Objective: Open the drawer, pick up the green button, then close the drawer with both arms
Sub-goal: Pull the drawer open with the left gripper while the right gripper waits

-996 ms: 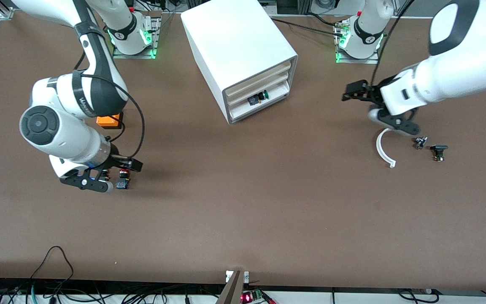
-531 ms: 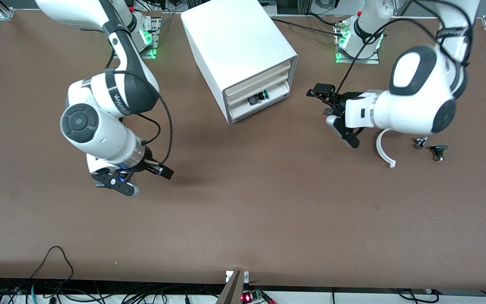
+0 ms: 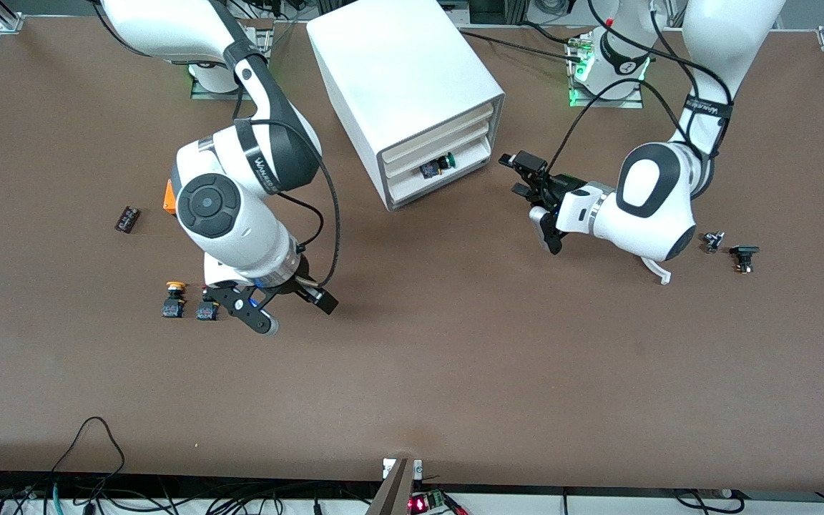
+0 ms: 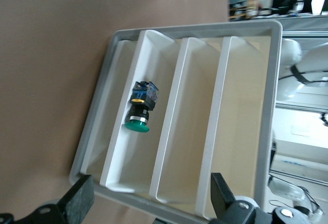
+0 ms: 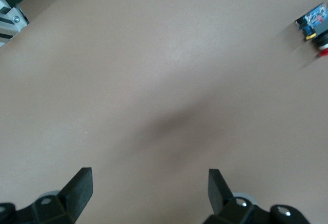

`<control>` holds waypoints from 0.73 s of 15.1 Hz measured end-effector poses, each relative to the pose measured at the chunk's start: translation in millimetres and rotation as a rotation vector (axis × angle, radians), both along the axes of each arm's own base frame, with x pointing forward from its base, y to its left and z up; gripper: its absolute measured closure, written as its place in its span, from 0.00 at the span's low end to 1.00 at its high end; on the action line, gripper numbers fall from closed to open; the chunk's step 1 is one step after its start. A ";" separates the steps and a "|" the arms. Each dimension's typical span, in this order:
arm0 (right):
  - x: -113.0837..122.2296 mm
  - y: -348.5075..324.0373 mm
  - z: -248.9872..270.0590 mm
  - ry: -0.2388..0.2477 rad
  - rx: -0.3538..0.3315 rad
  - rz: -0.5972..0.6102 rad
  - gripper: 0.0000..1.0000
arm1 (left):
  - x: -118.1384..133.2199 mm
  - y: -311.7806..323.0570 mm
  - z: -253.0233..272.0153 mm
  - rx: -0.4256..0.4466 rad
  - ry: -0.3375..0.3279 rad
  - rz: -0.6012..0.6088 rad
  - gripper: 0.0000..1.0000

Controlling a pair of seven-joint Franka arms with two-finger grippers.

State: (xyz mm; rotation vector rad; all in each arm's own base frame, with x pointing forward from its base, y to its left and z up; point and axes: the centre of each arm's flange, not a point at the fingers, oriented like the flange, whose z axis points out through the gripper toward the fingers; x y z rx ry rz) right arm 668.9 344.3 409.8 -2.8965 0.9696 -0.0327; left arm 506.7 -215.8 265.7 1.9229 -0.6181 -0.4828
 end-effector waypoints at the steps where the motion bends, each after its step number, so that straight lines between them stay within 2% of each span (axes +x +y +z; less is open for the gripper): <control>1: -0.9 3.9 -1.2 0.000 0.002 -0.019 0.00 | -4.6 0.9 -13.1 -0.025 -0.009 0.015 0.00; 6: -8.2 23.2 1.8 -0.008 0.016 -0.103 0.00 | -43.6 -1.8 -67.0 -0.108 -0.056 0.059 0.01; 11: -17.5 42.5 7.1 -0.012 0.031 -0.167 0.00 | -73.7 -5.2 -99.5 -0.181 -0.032 0.126 0.03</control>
